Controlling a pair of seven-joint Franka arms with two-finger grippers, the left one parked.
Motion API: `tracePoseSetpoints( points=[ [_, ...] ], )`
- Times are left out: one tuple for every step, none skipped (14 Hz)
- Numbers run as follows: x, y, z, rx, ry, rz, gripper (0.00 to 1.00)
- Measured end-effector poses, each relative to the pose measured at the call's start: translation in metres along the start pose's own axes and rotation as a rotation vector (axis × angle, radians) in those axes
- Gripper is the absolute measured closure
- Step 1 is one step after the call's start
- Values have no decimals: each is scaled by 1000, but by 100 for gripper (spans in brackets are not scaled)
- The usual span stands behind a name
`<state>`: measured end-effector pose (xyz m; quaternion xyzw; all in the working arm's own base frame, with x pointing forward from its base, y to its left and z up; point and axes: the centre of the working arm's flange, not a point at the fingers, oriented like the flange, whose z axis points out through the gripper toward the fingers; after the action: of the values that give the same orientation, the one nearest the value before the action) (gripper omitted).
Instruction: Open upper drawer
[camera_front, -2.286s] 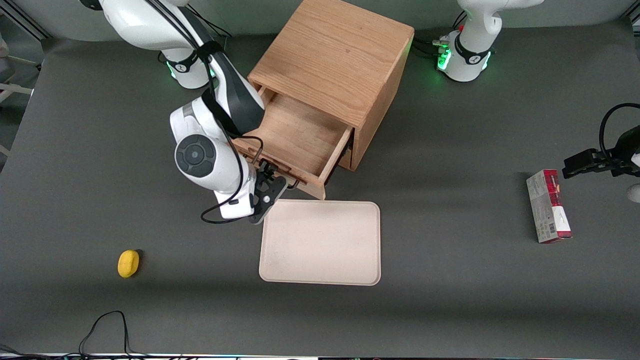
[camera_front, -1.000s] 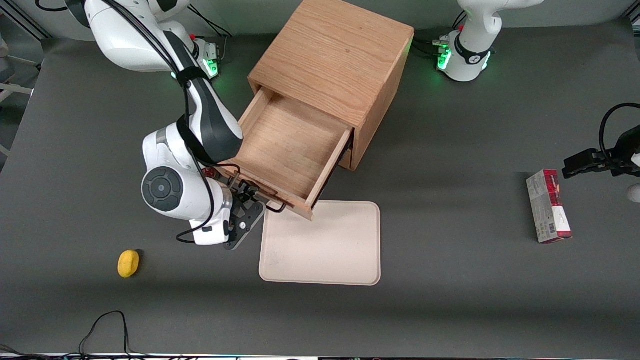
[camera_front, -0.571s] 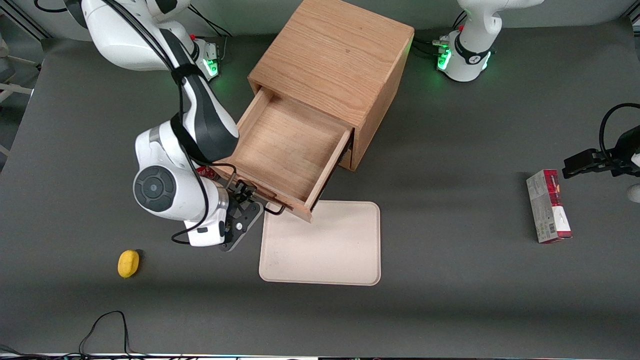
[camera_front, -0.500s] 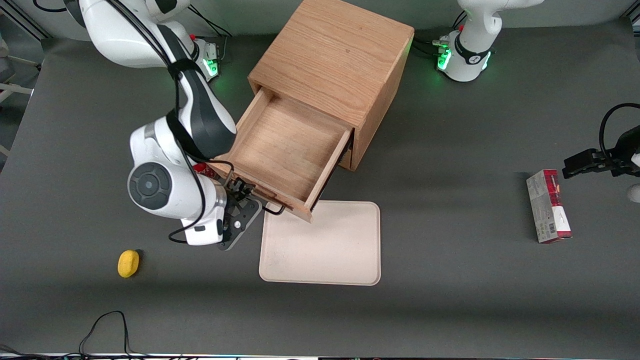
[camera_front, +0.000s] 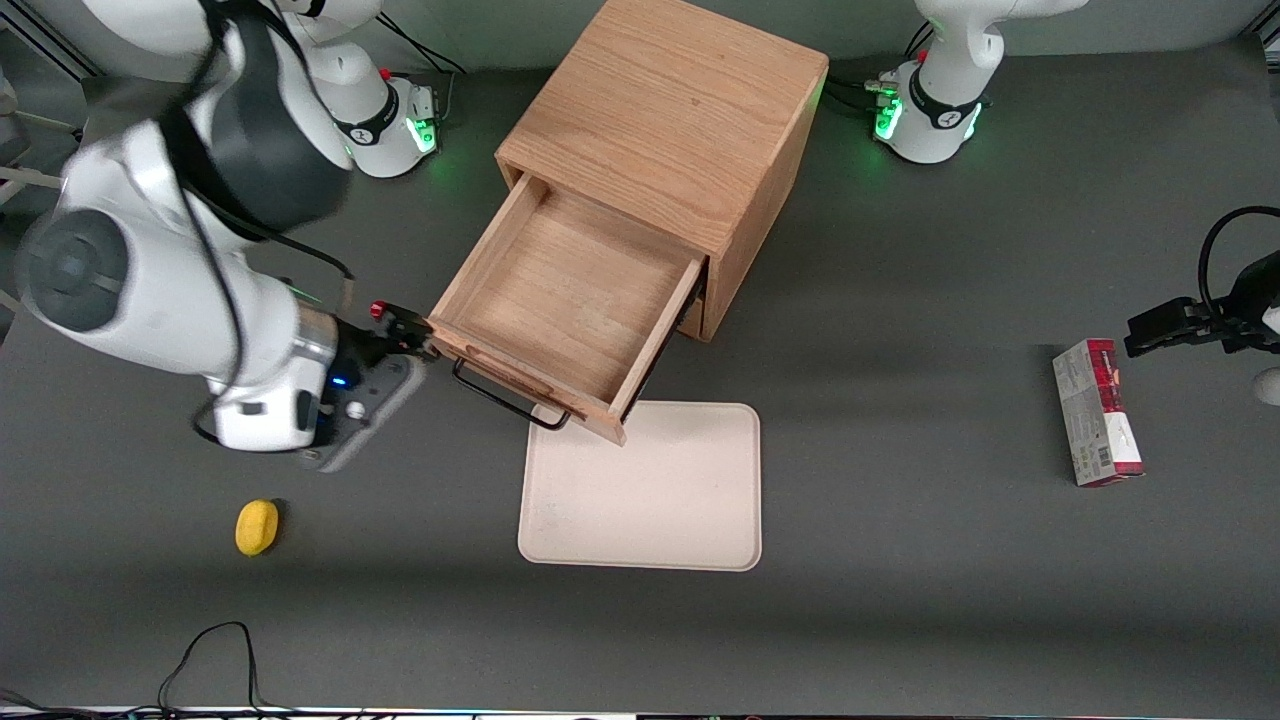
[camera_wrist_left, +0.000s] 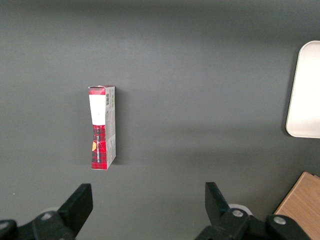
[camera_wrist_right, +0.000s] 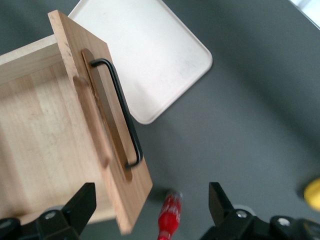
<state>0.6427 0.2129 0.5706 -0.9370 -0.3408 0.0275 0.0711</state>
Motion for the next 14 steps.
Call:
tracePoseSetpoints(
  points=[
    [-16, 8, -19, -7, 2, 71, 0],
    [-32, 17, -35, -19, -4, 140, 0],
    [-46, 26, -47, -42, -12, 196, 0],
    [-57, 35, -57, -77, -20, 238, 0],
    [-66, 43, -63, -113, -29, 267, 0],
    [-75, 51, -64, -140, -46, 294, 0],
    [-85, 62, -63, -151, -56, 329, 0],
    [-97, 76, -61, -154, -47, 376, 0],
    [-111, 93, -61, -155, -23, 425, 0],
    [-128, 109, -62, -153, -1, 464, 0],
    [-145, 120, -63, -146, 17, 490, 0],
    [-160, 127, -64, -140, 34, 510, 0],
    [-172, 131, -66, -139, 55, 524, 0],
    [-180, 131, -66, -142, 73, 533, 0]
  ],
)
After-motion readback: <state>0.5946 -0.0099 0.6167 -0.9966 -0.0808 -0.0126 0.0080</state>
